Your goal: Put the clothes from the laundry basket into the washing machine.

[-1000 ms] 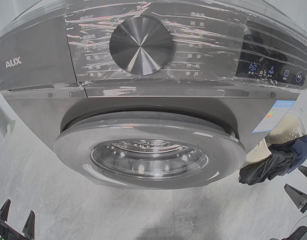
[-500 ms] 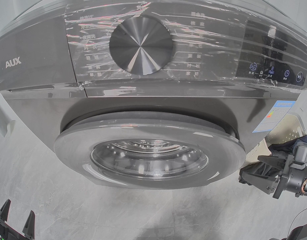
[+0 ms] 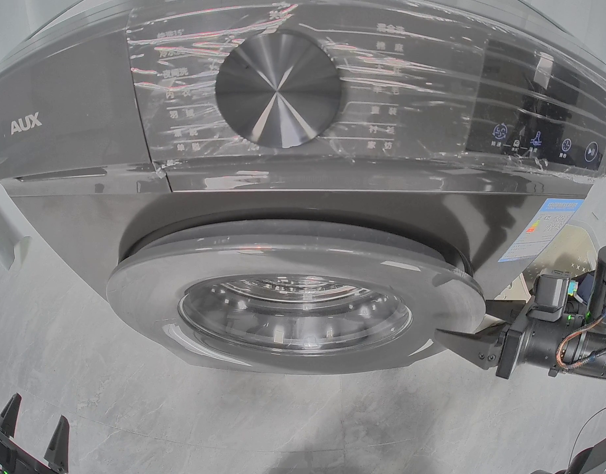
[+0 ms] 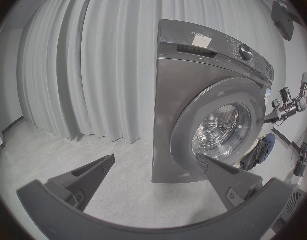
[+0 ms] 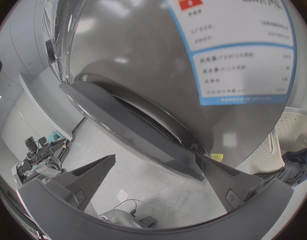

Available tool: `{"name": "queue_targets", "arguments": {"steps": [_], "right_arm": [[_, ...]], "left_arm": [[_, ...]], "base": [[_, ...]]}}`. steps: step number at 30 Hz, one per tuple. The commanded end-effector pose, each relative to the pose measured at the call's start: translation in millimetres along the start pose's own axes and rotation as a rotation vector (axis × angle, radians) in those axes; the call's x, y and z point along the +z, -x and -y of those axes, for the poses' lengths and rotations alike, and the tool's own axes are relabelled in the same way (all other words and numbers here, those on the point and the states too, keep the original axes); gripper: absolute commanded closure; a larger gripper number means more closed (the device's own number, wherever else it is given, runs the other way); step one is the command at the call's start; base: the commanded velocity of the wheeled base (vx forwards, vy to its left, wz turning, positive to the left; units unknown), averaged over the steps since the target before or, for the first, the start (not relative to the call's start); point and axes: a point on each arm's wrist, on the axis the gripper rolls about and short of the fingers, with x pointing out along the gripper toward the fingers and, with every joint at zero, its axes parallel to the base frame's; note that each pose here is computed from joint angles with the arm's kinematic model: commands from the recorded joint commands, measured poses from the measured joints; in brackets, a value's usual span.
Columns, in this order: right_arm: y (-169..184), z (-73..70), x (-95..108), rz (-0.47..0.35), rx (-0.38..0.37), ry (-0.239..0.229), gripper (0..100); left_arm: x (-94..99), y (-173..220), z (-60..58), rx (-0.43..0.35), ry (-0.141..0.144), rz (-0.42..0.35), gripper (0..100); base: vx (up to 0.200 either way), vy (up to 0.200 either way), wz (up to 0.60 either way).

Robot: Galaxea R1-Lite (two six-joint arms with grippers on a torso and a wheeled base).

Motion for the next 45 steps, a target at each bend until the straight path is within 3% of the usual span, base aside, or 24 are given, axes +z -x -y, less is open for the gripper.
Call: {"name": "queue_targets", "arguments": {"steps": [1,8,16,27,38,45], "right_arm": [[-1,-1.0,-13,-0.056,0.009,-0.001,0],[17,-2.0,-21,-0.045,0.012,0.006,0],[-4,-1.1,-9,-0.043,0.009,0.039,0],[10,-6.1,-31,-0.105,0.044,0.05,0],[-6,-3.1,-17,-0.08,0.022,0.046,0],[0,-13.4,-34,-0.139,0.082,0.06,0]], "left_arm": [[-5.2,0,-0.3,0.0,0.001,-0.001,0],[-5.2,0,-0.3,0.0,0.0,-0.001,0],[-5.2,0,-0.3,0.002,0.0,-0.001,0],[-5.2,0,-0.3,0.002,0.0,-0.001,0],[-5.2,0,-0.3,0.002,0.0,-0.001,0],[-5.2,0,-0.3,0.002,0.0,-0.001,0]], "base": [[0.0,0.0,0.0],[0.0,0.0,0.0],[-0.075,0.0,0.0],[-0.055,0.0,0.0],[-0.073,0.0,0.0],[-0.143,0.0,0.0]]}}
